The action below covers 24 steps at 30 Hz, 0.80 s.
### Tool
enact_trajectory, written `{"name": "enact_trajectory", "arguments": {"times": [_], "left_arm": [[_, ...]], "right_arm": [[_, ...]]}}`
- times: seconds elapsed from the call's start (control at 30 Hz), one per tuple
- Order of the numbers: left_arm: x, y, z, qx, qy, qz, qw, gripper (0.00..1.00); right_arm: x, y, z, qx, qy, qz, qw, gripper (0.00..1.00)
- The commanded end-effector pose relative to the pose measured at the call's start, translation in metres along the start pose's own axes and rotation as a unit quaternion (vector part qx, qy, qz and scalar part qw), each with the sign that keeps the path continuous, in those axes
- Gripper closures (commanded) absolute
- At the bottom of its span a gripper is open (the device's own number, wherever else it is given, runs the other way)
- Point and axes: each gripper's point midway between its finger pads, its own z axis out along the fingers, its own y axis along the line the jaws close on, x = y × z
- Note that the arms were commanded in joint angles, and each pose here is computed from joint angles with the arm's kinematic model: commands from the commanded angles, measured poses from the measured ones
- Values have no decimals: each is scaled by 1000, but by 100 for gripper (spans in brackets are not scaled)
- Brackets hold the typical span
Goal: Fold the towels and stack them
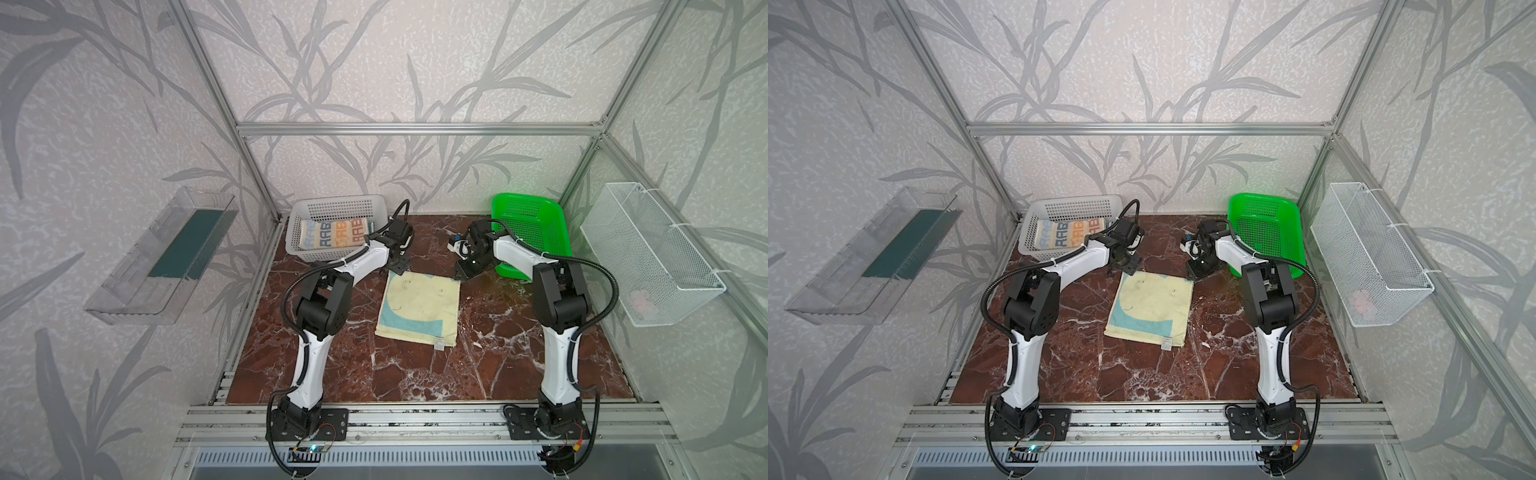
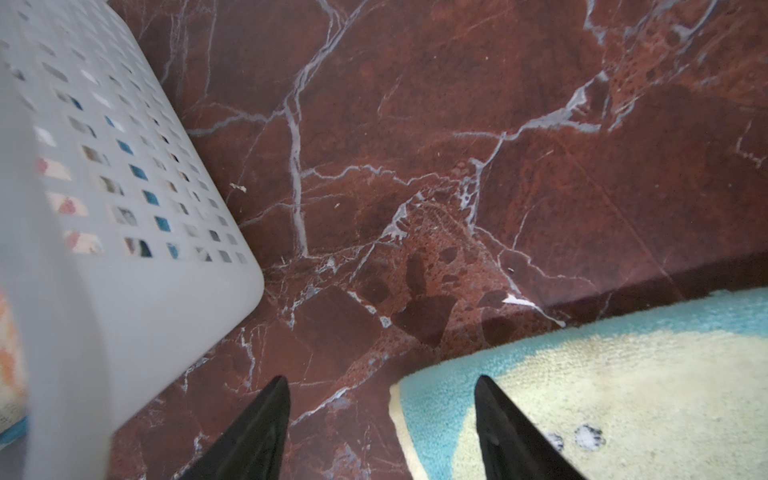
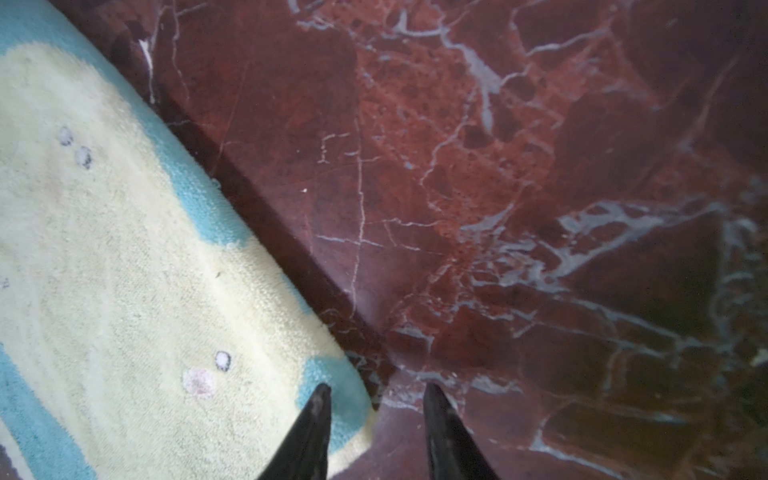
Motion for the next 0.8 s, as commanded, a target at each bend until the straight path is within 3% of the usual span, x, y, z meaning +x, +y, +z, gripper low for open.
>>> {"name": "enact_trajectory", "arguments": {"times": [0.0,0.17,0.4,0.63,0.77], "left_arm": [[11,-1,10,2,18,10,1000,30],[21,-3,17,-2,31,15,999,31],[31,-4,25,-9,47,20,999,32],[37,-5,32,-20,58,17,998,33],[45,-6,33,-24,74,13,997,33]], "right_arm": [[-1,10,-7,-21,0,-17,1000,61],[2,17,-7,-33,4,-29,999,61],[14,2,2,4,36,-18,999,62],[18,-7,9,24,58,-12,998,73],[15,-4,11,14,54,-18,998,75]]}}
